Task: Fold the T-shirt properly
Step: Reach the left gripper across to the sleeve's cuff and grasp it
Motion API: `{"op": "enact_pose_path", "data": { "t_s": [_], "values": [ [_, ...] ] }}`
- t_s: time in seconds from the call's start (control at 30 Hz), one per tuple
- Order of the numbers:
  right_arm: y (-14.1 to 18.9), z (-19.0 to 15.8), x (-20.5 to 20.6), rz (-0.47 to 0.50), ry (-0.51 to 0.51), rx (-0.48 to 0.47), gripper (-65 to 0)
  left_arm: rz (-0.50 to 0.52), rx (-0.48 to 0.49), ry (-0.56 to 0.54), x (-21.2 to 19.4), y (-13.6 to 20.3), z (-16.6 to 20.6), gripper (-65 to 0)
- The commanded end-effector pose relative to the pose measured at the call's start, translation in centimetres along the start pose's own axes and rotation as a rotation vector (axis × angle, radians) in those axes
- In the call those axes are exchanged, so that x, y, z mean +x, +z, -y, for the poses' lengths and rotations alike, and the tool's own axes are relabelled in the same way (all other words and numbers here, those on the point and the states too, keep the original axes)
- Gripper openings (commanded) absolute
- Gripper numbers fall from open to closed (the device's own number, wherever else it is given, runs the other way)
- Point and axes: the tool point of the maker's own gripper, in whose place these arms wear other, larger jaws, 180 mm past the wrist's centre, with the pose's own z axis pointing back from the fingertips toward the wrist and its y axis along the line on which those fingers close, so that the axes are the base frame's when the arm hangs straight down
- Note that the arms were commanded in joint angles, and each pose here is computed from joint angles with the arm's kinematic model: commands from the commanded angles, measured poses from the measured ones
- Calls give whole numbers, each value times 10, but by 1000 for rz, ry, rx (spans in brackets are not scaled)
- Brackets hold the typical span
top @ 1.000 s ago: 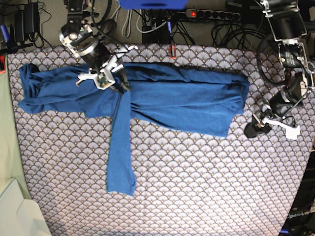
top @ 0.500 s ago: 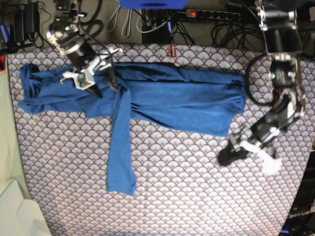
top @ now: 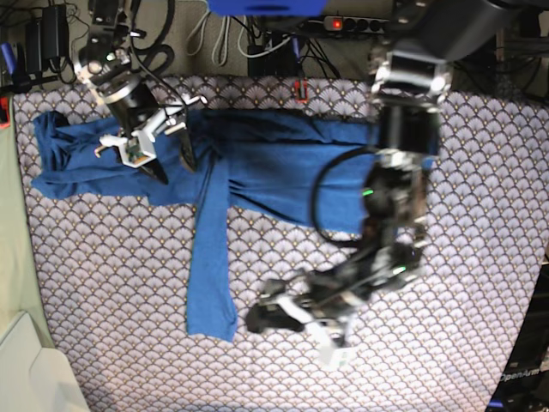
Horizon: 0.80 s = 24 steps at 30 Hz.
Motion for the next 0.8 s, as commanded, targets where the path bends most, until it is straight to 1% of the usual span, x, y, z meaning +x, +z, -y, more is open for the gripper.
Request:
{"op": "enact_pose_path", "data": {
  "t_s": [0.0, 0.03, 0.1, 0.13, 0.2, 0.33, 0.43, 0.53, 0.63, 0.7, 0.77],
  "values": [
    [0, 1, 15, 57, 2, 1, -332, 55, -44, -32, 30, -9, 24, -188],
    [0, 1, 15, 57, 2, 1, -332, 31, -29, -47, 28, -18, 26, -188],
    [1, 0, 13, 52, -2, 2, -332, -24, 28, -126, 27, -30, 20, -188],
    [1, 0, 13, 52, -3, 2, -332, -35, 40, -159, 27, -36, 20, -188],
    [1, 0, 13, 52, -3, 2, -332, -31, 19, -216, 19, -56, 32, -188],
    [1, -1, 13, 52, -5, 3, -332, 30, -65, -258, -3, -82, 59, -189],
    [1, -2, 14, 54, -5, 5, -334, 21, -80, -292, -24, -96, 61, -190],
    [1, -2, 14, 54, -6, 4, -334, 14, -87, -258, -43, -103, 57, -190],
    [1, -3, 14, 55, -7, 6, -335, 82, -90, -181, -41, -104, 52, -190],
    [1, -3, 14, 55, -7, 6, -335, 101, -72, -145, -44, -104, 43, -190],
    [0, -3, 14, 56, -7, 7, -335, 103, -51, -139, -49, -105, 34, -189]
  ]
}}
